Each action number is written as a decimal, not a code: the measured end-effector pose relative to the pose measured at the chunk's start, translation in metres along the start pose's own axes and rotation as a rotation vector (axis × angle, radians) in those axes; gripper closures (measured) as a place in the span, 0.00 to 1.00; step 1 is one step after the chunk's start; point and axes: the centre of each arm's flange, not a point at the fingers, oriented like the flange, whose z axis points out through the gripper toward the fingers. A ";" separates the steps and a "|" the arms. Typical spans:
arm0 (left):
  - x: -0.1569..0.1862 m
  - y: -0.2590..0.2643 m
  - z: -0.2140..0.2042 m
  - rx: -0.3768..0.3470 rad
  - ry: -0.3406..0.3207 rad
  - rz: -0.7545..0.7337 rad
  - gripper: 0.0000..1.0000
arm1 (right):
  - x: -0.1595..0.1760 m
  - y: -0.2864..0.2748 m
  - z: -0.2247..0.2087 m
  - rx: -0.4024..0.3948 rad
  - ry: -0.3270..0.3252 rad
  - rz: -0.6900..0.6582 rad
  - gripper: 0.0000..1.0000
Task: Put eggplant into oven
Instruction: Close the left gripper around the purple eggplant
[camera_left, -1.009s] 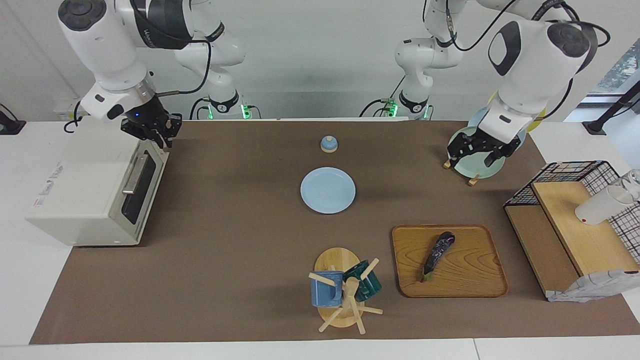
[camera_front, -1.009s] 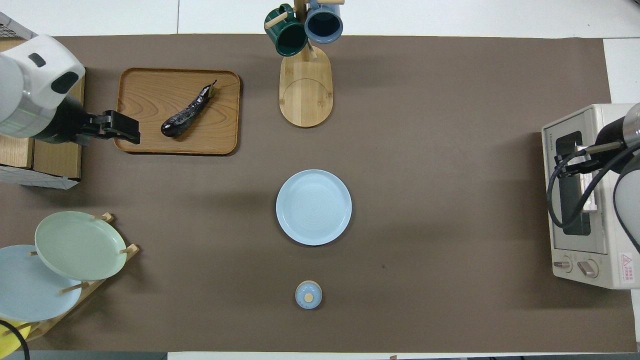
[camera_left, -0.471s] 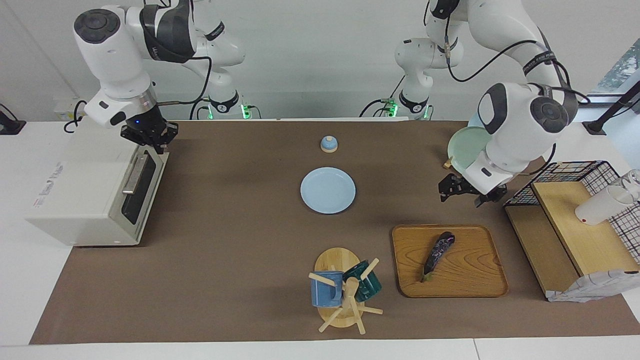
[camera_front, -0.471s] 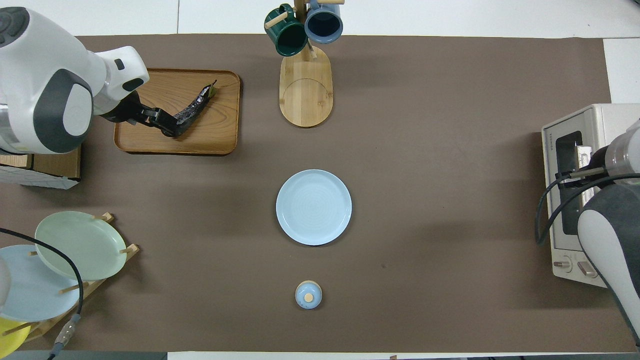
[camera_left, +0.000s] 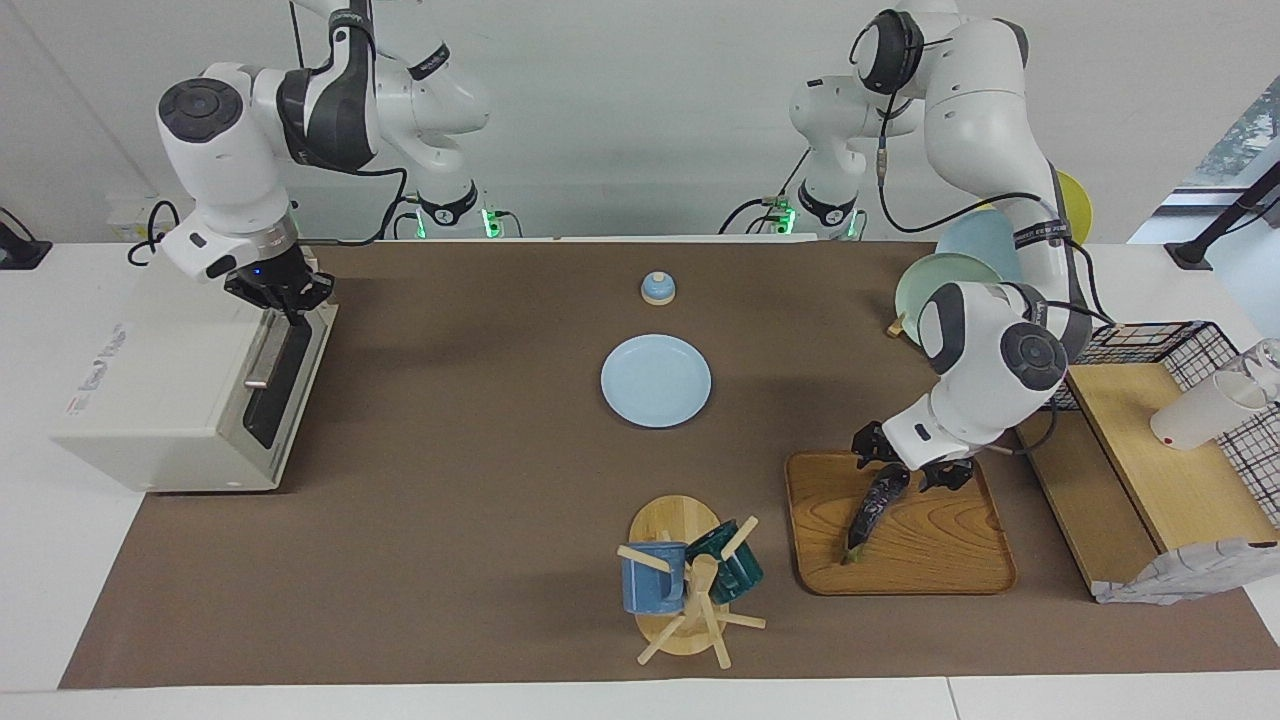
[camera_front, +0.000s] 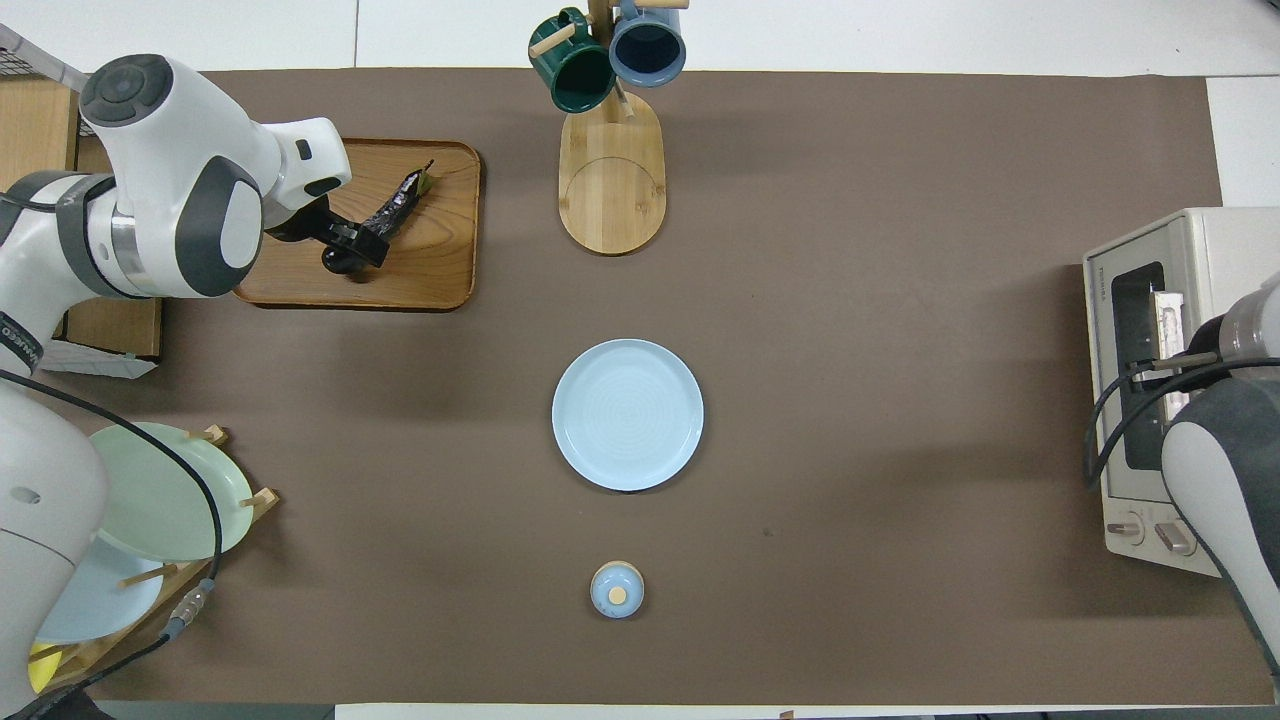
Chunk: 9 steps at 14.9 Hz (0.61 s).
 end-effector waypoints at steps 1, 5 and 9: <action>0.002 -0.001 0.001 0.016 0.006 0.011 0.00 | 0.001 0.000 0.000 -0.006 0.007 -0.003 0.99; 0.005 0.007 0.013 0.035 0.011 0.040 0.00 | 0.002 0.000 0.000 -0.010 0.016 -0.004 0.99; 0.006 0.011 0.020 0.043 0.011 0.053 0.04 | 0.003 0.008 0.006 -0.014 0.035 0.008 0.99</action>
